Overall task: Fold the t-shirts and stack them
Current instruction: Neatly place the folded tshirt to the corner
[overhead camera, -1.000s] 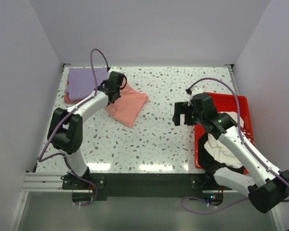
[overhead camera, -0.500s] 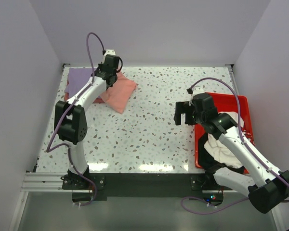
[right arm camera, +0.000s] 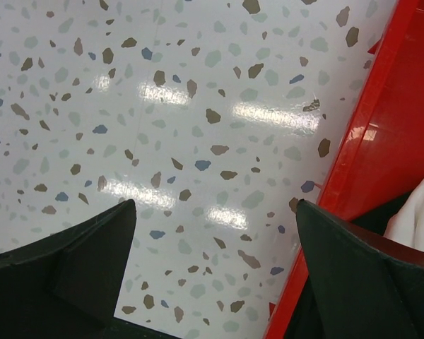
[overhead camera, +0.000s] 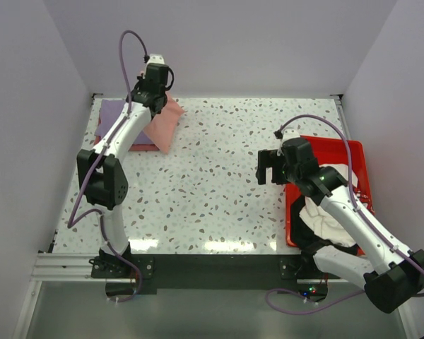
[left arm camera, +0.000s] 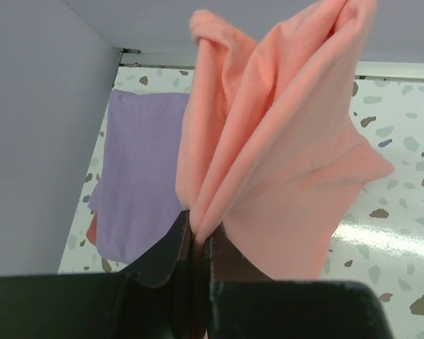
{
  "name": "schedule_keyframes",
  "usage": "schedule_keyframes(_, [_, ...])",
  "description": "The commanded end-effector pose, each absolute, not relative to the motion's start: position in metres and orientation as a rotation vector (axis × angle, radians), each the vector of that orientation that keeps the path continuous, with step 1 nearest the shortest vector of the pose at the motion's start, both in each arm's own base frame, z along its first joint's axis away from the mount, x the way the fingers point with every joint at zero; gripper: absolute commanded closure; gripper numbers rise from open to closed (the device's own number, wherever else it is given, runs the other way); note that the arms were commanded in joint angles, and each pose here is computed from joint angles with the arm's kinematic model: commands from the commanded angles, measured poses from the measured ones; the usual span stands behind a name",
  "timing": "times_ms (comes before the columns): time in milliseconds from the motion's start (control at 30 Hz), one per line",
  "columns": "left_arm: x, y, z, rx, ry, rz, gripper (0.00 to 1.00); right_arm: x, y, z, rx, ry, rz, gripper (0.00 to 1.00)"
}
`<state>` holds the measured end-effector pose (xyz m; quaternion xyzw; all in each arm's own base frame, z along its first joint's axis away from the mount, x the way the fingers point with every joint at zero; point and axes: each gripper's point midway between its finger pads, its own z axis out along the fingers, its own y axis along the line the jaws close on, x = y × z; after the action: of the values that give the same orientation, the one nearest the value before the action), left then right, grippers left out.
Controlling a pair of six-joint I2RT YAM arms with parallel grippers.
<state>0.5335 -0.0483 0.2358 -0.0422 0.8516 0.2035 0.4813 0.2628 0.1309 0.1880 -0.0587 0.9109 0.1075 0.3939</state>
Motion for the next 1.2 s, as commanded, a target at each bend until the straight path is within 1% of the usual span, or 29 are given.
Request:
schedule_keyframes(0, [0.538, -0.040, 0.293, -0.144, 1.959, 0.484, 1.00, 0.269, 0.126, 0.193, -0.139, 2.277, 0.241, 0.01])
schedule_keyframes(333, [0.536, -0.043, 0.317, -0.162, 1.923, 0.391, 1.00, 0.270, 0.126, 0.192, -0.138, 2.280, 0.238, 0.01])
schedule_keyframes(567, [0.538, -0.033, 0.323, -0.210, 1.902, 0.387, 1.00, 0.270, 0.124, 0.191, -0.134, 2.281, 0.227, 0.01])
schedule_keyframes(800, [0.544, -0.019, 0.302, -0.255, 1.928, 0.372, 1.00, 0.270, 0.123, 0.193, -0.128, 2.281, 0.219, 0.01])
schedule_keyframes(1167, [0.556, 0.045, 0.264, -0.436, 1.925, 0.373, 1.00, 0.272, 0.120, 0.193, -0.128, 2.285, 0.198, 0.01])
